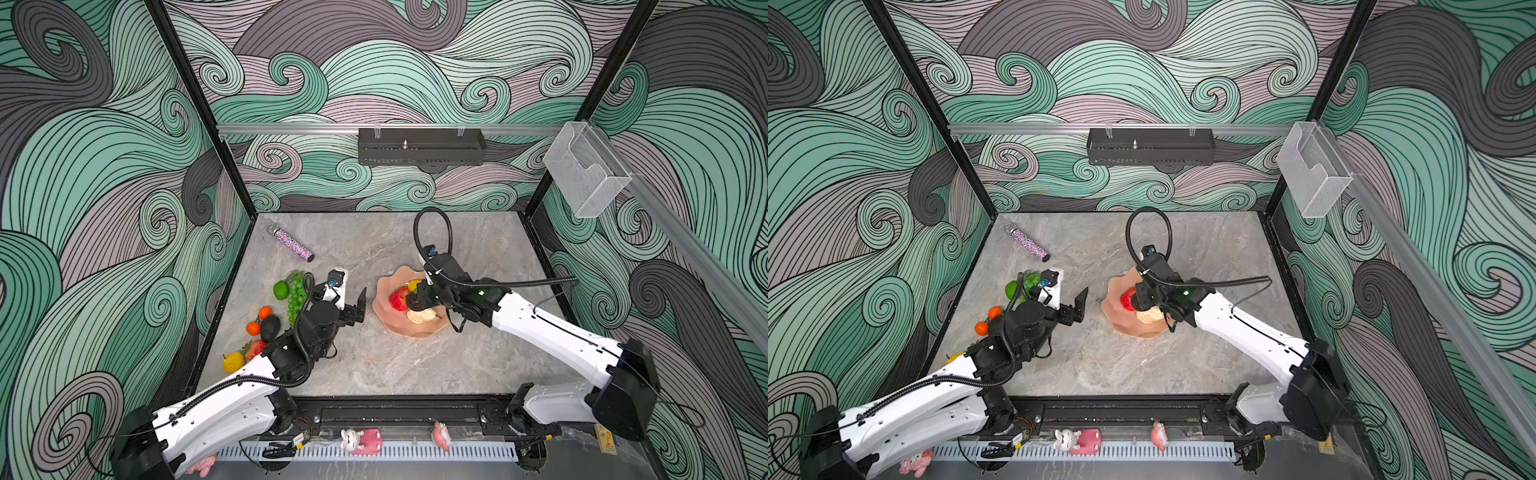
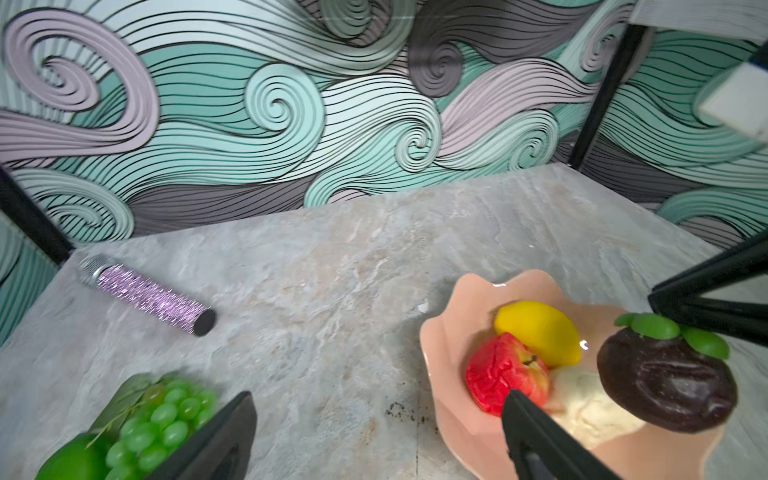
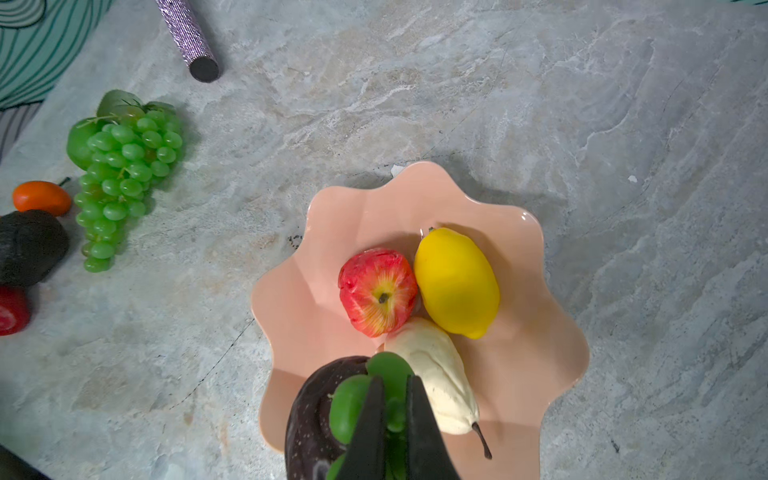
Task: Place and organize the fake fruits in the fruit bowl
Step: 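Carry the mangosteen over the bowl with the right gripper while the left withdraws, then lower the mangosteen into the bowl beside the pear with the right gripper, then open the right gripper and raise it while the left moves toward the red peach, then lower the left gripper onto the red peach and grasp it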
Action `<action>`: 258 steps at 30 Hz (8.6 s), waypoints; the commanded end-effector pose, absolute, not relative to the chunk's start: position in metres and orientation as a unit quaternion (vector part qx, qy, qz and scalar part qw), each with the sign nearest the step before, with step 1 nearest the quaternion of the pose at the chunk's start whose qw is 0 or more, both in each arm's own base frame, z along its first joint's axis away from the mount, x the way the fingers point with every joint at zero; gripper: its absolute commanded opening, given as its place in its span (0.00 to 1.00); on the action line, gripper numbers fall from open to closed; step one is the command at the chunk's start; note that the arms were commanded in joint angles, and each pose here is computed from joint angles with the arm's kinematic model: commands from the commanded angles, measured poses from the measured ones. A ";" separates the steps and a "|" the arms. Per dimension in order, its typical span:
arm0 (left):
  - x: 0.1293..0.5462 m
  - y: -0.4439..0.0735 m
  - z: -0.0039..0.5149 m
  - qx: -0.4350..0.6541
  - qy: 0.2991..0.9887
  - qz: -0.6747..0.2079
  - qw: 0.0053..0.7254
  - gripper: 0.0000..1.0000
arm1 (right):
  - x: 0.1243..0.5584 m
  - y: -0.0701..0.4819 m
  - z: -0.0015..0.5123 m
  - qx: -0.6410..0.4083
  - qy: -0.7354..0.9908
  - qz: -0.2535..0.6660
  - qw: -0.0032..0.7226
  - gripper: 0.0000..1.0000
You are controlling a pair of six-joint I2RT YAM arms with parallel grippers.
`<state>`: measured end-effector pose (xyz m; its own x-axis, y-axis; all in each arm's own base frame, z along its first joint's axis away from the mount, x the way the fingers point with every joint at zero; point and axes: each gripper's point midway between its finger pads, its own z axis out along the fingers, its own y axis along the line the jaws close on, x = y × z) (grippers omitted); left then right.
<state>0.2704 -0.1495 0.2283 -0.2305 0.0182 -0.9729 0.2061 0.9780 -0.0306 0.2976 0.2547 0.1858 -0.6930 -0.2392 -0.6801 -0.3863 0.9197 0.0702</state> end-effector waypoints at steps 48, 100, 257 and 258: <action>0.271 -0.081 0.217 -0.078 0.774 -0.013 0.628 0.94 | 0.297 0.334 0.109 -0.305 0.887 -0.048 0.342 0.00; 0.274 -0.080 0.211 -0.085 0.781 -0.015 0.618 0.94 | 0.271 0.282 0.111 -0.209 0.894 -0.018 0.396 0.12; 0.177 0.108 0.020 -0.630 0.767 0.090 0.086 0.69 | 0.184 0.167 0.081 -0.159 0.923 0.131 0.326 0.87; 0.176 0.108 0.020 -0.630 0.766 0.089 0.086 0.68 | 0.184 0.167 0.081 -0.159 0.923 0.130 0.326 0.87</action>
